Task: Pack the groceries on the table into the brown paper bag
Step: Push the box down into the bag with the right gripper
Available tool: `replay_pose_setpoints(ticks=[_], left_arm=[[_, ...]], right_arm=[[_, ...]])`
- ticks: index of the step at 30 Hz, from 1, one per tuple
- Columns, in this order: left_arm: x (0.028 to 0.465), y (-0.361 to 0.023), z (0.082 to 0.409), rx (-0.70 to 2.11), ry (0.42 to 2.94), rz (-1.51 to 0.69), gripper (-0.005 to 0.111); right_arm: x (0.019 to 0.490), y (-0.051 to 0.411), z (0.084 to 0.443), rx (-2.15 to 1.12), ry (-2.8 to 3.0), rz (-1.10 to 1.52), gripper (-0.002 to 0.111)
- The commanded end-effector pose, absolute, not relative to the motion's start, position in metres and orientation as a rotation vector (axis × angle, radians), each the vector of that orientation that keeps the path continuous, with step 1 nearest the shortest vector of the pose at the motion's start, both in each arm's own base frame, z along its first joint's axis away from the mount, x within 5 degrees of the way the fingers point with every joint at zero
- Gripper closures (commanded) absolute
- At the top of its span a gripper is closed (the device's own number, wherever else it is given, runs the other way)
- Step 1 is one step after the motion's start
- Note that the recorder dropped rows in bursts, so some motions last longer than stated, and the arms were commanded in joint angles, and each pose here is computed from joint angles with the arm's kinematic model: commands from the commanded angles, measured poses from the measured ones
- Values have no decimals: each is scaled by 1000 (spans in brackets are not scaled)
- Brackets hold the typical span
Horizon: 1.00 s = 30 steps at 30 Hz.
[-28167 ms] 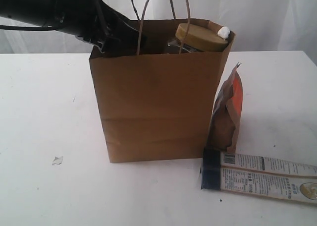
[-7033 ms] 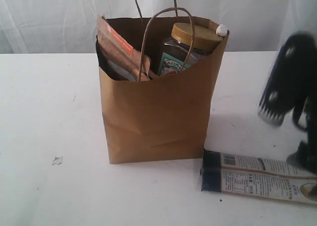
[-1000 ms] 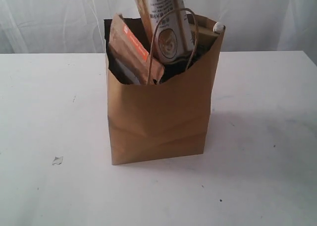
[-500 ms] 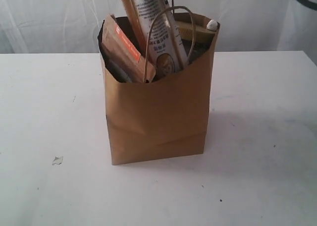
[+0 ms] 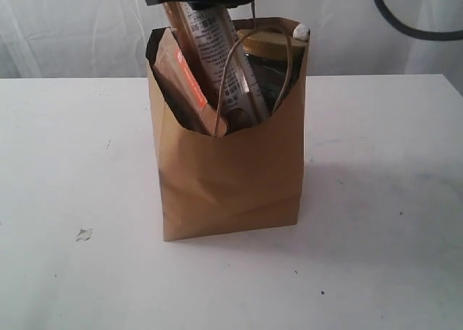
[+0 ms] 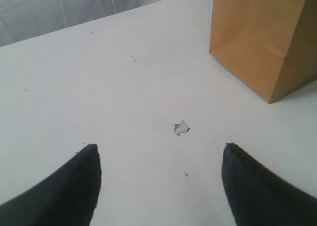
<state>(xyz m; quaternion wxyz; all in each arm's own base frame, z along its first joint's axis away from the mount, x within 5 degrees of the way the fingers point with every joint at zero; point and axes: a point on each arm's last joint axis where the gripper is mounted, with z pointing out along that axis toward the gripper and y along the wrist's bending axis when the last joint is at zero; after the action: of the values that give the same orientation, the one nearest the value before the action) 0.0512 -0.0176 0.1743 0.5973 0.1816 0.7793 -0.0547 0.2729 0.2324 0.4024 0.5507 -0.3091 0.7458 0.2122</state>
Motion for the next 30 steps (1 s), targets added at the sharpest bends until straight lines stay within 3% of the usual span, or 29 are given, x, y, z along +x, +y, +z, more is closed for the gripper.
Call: replay_pose_setpoints(ticks=[1, 30], left_arm=[[51, -18, 173, 411, 1807, -143, 36], [51, -18, 173, 411, 1807, -143, 36]], right_arm=[[274, 233, 410, -673, 1746, 540, 108], [276, 229, 376, -742, 2049, 519, 108]])
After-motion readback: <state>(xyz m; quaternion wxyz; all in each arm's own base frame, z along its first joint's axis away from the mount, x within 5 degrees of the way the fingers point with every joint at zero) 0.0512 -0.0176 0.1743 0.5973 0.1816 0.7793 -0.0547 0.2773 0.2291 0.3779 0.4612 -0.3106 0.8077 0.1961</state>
